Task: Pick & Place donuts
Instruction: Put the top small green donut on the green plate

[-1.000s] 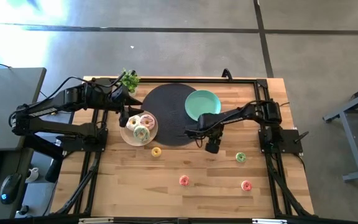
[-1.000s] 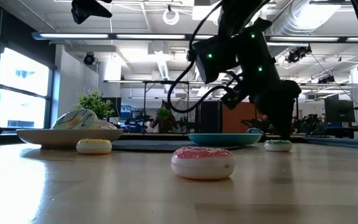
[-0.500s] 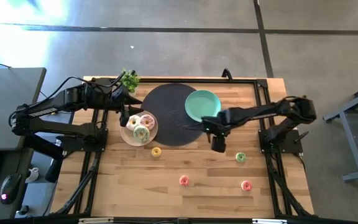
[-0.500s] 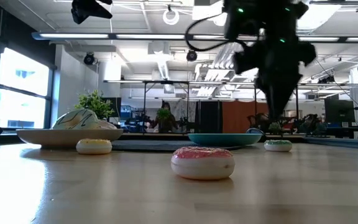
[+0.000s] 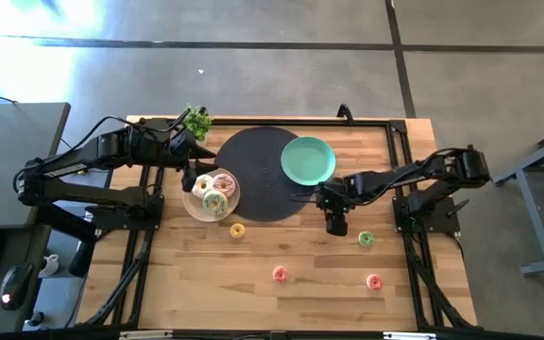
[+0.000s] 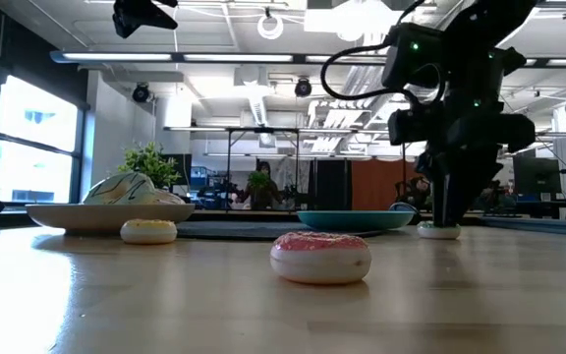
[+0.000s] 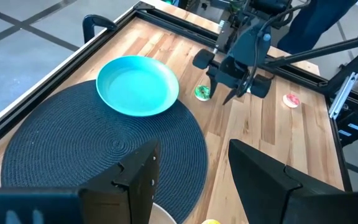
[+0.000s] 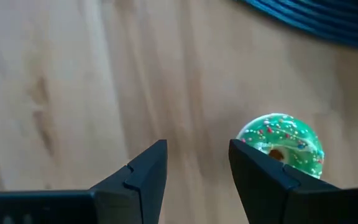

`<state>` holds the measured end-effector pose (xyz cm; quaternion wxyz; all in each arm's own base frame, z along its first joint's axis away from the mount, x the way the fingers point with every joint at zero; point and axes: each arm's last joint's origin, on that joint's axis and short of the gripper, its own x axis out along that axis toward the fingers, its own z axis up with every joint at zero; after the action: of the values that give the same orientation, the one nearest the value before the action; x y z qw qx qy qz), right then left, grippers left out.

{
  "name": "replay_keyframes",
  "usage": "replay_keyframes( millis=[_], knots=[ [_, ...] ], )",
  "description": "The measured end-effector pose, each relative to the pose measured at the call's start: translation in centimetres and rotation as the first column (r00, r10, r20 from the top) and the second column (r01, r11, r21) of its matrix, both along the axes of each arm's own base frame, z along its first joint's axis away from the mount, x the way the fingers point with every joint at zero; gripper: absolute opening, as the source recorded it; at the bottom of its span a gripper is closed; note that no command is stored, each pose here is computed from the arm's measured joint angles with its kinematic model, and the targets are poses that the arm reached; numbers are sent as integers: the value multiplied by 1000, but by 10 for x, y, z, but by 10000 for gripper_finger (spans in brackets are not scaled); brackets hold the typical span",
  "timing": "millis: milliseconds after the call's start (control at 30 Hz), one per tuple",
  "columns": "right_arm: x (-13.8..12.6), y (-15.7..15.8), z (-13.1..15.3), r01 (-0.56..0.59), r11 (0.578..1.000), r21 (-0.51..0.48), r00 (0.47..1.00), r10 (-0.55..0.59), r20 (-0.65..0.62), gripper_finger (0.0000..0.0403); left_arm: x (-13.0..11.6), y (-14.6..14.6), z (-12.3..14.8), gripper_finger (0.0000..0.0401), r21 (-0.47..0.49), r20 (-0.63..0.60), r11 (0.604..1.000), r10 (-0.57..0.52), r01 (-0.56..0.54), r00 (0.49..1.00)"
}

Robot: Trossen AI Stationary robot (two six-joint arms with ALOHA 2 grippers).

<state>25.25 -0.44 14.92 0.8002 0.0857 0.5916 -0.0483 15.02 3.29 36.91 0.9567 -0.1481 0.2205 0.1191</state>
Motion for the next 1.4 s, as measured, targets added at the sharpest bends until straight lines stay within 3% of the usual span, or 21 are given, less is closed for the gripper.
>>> replay_keyframes(
  millis=[233, 400, 667, 967, 1100, 1300, 1400],
  knots=[
    [9, -1, 16, -52, 998, -46, 999, 52, 4, 169, 0, 0, 0, 191, 1, 2, 1000, 2, -2, 1000],
    [14, -7, 28, -47, 989, -142, 999, 47, 0, 169, 0, 0, 0, 191, 1, 1, 1000, 2, -2, 1000],
    [-3, -17, 7, 41, 993, -112, 996, -50, -78, 169, 0, 0, 0, 191, 1, -1, 1000, 2, -2, 1000],
    [-9, -18, -10, 58, 987, -151, 998, -63, -27, 167, 0, 0, 0, 191, 1, -2, 1000, 2, -2, 1000],
    [-9, -17, -10, 68, 988, -137, 997, -72, -27, 133, 0, 0, 0, 191, 1, -1, 1000, 1, -1, 1000],
    [0, -17, -1, 131, 990, -41, 991, -131, 17, 24, 0, 0, 0, 191, 1, -1, 1000, -1, 1, 1000],
    [16, -18, 18, 152, 988, -3, 984, -151, 95, 16, 0, 0, 0, 191, 3, -1, 1000, -2, 2, 1000]
  ],
)
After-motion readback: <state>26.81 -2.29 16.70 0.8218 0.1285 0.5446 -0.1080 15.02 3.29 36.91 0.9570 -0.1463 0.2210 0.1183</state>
